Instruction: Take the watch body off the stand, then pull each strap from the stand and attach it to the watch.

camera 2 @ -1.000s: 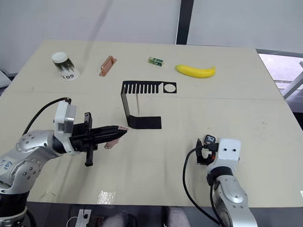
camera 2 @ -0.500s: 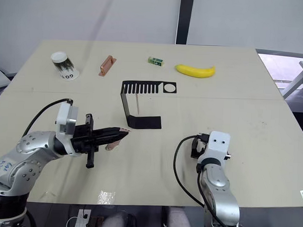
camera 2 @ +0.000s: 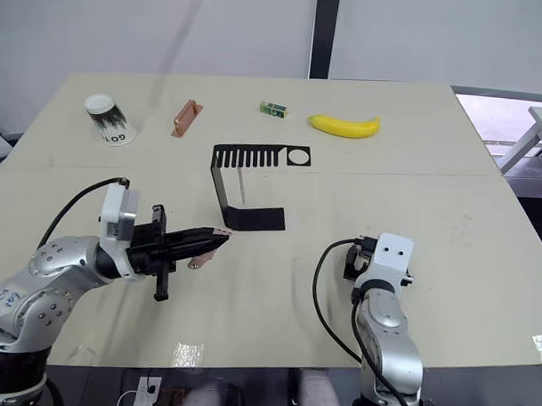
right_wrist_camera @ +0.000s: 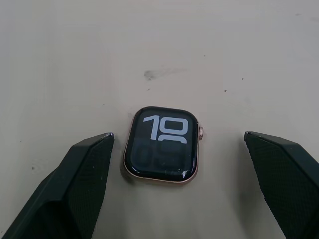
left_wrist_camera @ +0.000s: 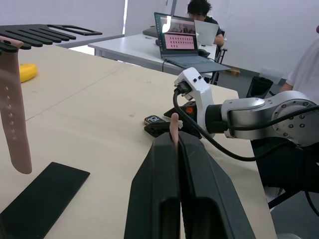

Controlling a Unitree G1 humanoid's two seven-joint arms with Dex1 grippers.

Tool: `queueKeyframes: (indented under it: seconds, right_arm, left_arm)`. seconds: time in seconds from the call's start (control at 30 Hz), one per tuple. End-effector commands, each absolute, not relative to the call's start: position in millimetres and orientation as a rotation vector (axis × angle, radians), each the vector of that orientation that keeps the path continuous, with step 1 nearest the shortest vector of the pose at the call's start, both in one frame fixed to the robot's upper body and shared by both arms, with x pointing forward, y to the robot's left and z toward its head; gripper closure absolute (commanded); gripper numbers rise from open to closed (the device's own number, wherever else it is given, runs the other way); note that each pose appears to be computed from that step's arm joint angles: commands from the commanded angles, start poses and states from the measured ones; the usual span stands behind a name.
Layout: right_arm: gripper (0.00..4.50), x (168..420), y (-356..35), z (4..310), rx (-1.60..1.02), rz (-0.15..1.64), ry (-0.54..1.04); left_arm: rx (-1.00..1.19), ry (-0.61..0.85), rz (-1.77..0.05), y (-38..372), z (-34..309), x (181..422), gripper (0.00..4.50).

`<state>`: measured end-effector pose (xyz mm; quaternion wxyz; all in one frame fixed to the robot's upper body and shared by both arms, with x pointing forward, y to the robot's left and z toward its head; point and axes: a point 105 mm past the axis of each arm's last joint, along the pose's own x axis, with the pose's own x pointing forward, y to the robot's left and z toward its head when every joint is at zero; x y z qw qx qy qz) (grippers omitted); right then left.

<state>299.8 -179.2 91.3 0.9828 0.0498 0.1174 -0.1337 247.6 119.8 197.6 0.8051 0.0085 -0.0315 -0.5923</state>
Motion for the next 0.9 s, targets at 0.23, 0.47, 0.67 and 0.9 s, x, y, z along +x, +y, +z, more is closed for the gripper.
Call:
queueKeyframes:
  seconds: [0.23, 0.47, 0.67, 0.9]
  right_arm:
    - [0.07, 301.4, -175.6, 83.7, 0.107, -0.260, 0.257]
    - [0.30, 299.3, -175.3, 76.3, 0.104, -0.256, 0.279]
    - [2.90, 300.1, -177.0, 69.8, 0.100, -0.247, 0.292]
    - [2.91, 302.1, -179.9, 68.4, 0.108, -0.247, 0.291]
  left_arm:
    - [0.045, -0.110, -1.276, 118.7, 206.4, 241.1, 4.50]
    - [0.046, -0.110, -1.273, 119.2, 206.4, 242.1, 4.50]
    - [0.048, -0.105, -1.272, 120.6, 205.8, 242.8, 4.50]
    - [0.052, -0.101, -1.265, 123.2, 205.4, 243.3, 4.50]
